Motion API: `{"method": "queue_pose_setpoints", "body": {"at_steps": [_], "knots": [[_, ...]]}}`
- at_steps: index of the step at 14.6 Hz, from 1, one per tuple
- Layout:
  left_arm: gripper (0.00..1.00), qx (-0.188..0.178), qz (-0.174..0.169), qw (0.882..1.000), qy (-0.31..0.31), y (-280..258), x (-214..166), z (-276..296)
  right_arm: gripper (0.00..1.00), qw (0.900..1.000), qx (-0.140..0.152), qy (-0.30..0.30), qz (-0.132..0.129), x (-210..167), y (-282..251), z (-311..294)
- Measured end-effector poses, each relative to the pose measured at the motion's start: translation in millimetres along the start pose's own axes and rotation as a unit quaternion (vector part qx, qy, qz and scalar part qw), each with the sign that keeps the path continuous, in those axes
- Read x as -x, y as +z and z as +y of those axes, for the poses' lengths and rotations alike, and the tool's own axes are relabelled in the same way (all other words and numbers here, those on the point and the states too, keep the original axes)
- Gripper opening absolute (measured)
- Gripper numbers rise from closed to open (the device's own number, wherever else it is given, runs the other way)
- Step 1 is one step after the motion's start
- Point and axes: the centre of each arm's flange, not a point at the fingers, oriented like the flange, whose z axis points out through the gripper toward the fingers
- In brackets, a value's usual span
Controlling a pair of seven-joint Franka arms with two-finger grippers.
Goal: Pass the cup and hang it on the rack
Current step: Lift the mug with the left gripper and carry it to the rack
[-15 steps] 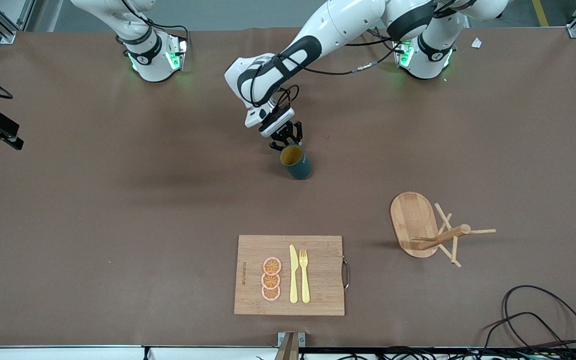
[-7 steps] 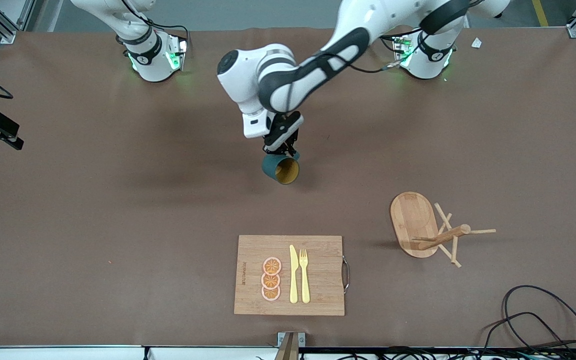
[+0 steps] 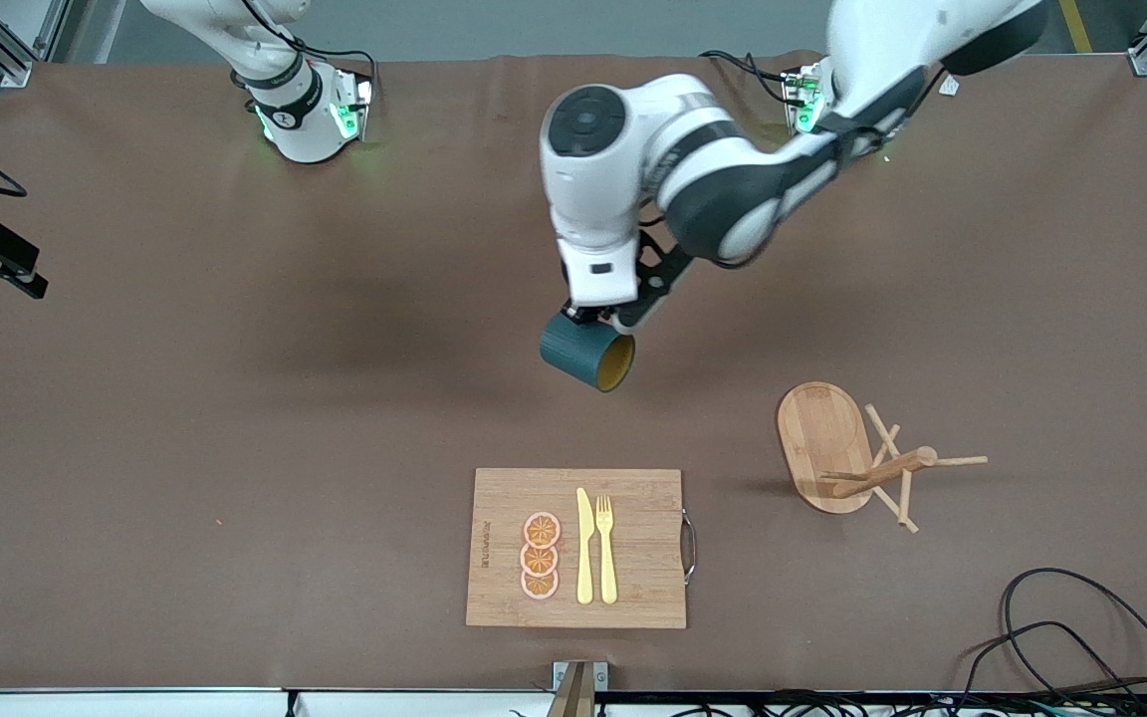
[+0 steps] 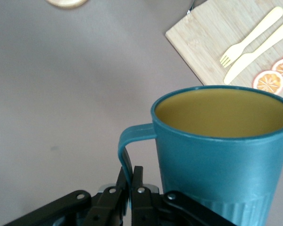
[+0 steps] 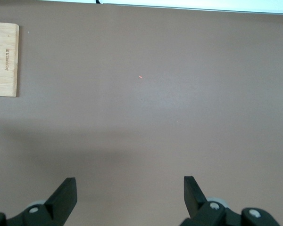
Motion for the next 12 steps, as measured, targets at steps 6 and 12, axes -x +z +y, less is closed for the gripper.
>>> {"method": "queue_pose_setpoints", "body": {"at_steps": [6, 12], "knots": [[0.05, 0.022, -0.150, 0.988, -0.035, -51.2, -77.9, -17.4, 1.00, 1.000, 0.000, 0.001, 0.000, 0.1, 0.0, 0.5], [0.05, 0.061, -0.261, 0.963, -0.014, -70.5, -190.7, -74.0, 1.00, 1.000, 0.000, 0.003, -0.001, 0.5, 0.5, 2.0]]}}
